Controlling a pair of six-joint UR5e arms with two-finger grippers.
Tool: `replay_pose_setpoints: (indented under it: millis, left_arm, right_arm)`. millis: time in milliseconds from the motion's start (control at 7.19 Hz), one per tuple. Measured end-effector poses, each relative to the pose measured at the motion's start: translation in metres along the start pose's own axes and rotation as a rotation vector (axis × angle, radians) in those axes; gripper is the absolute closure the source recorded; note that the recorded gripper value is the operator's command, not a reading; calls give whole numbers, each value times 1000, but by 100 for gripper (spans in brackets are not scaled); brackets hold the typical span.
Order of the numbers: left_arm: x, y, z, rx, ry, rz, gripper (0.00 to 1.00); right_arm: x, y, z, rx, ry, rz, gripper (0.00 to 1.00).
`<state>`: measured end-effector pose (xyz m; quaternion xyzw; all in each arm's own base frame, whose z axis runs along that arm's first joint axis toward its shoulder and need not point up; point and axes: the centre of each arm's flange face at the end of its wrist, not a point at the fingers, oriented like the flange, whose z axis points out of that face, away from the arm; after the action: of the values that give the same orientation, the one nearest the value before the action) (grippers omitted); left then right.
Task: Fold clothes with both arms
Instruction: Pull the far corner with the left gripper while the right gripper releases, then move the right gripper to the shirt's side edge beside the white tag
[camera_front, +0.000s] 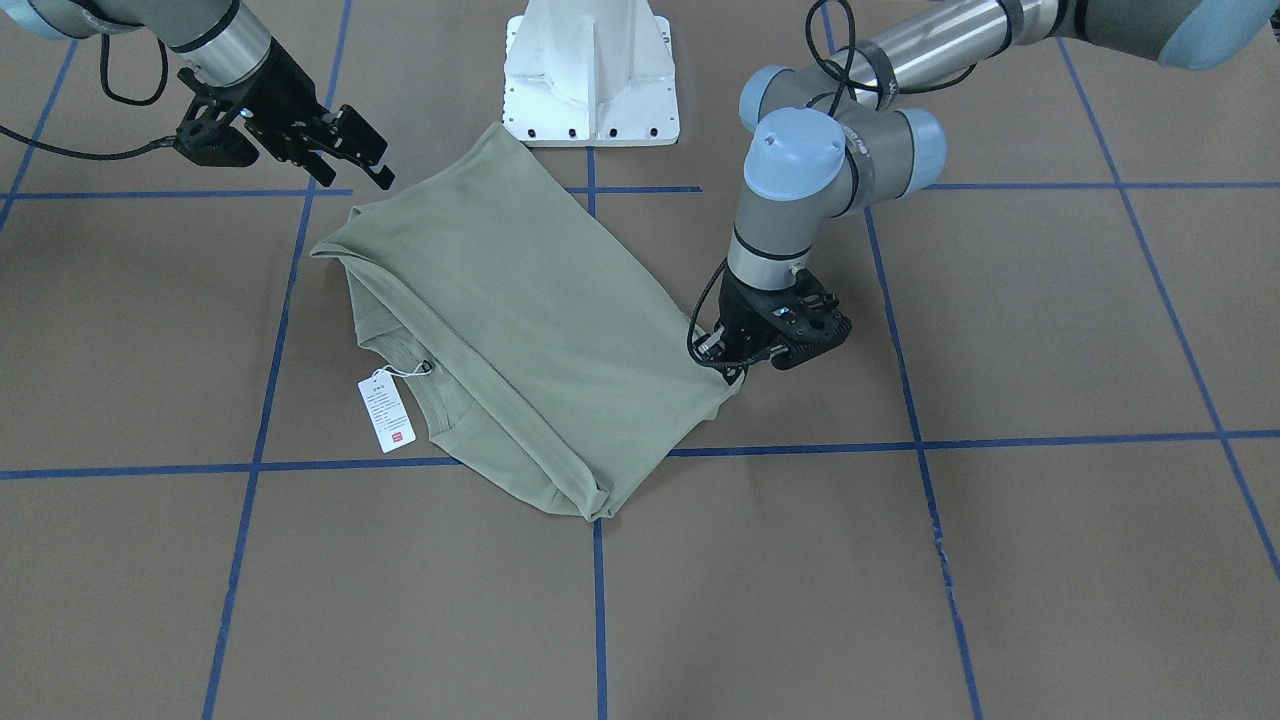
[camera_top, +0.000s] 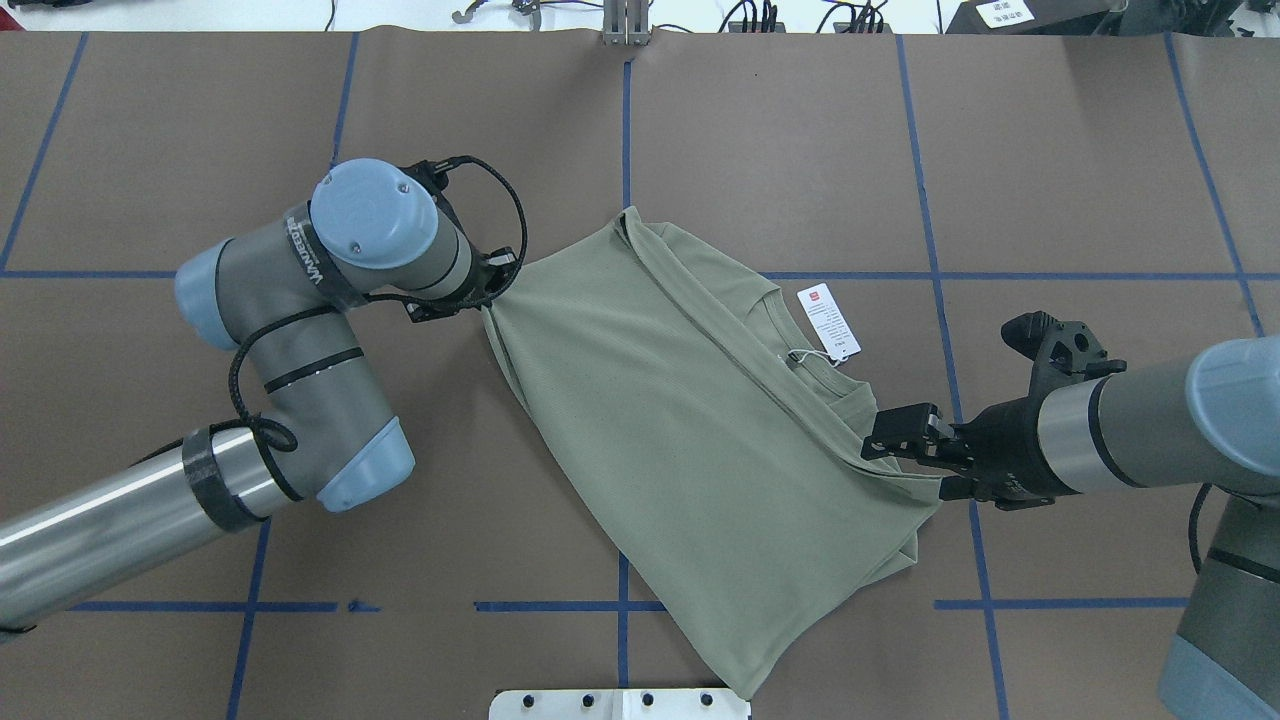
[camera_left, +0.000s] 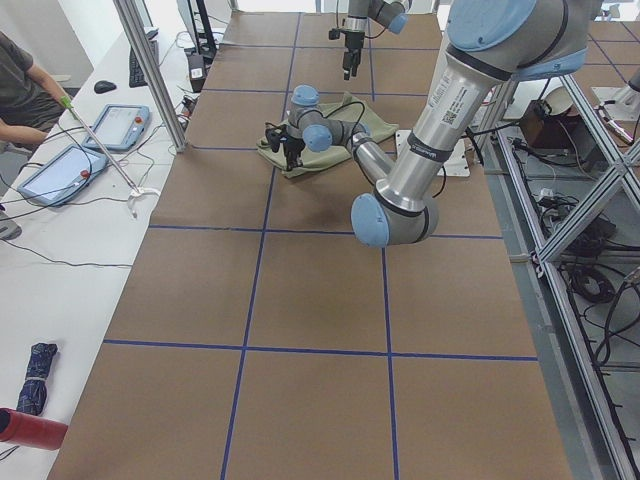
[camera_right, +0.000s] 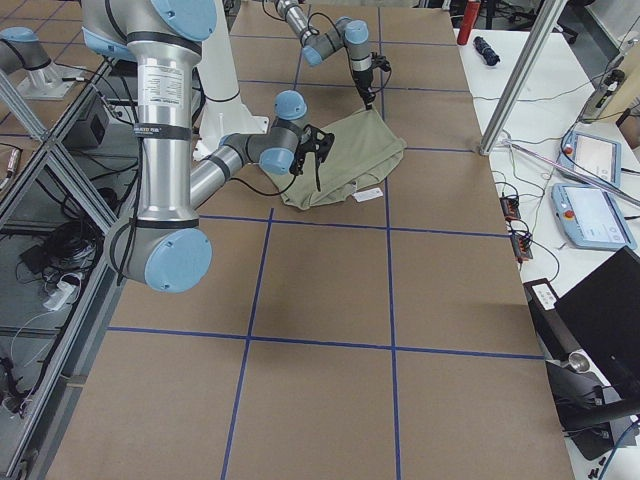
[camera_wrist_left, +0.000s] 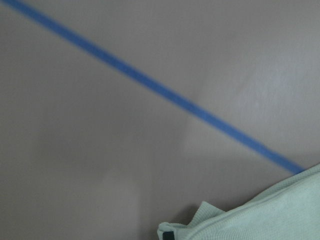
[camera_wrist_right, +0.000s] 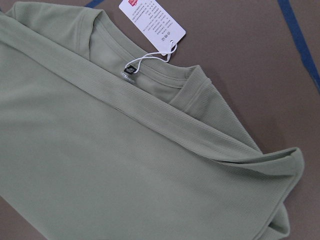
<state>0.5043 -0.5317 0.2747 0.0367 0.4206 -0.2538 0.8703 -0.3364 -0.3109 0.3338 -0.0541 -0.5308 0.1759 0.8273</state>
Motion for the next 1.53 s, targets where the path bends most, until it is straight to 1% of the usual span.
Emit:
replay_pose_setpoints:
  millis: [278, 417, 695, 973, 1112, 1251, 1390, 1529]
  left_arm:
    - [15, -62, 33, 54, 30, 66, 100]
    - [33, -85, 41, 74, 46, 88, 100]
    - [79, -105, 44, 106, 118, 118, 100]
    - [104, -116, 63, 162, 185, 139, 100]
    - [106, -120, 73, 182, 204, 150, 24]
    - [107, -122, 76, 196, 214, 161, 0]
    - [108, -124, 75, 208, 217, 189, 0]
    - [106, -132, 73, 223, 212, 239, 0]
  right_arm:
    - [-7, -4, 8, 19, -5, -1, 0]
    - [-7, -5, 10, 24, -5, 0, 0]
    - [-5, -7, 14, 28, 2, 1, 0]
    - [-6, -7, 12, 30, -1, 0, 0]
    - [-8, -6, 12, 29, -5, -2, 0]
    - [-12, -6, 13, 28, -10, -4, 0]
    - [-14, -7, 13, 31, -12, -11, 0]
    - [-14, -9, 14, 38, -8, -44, 0]
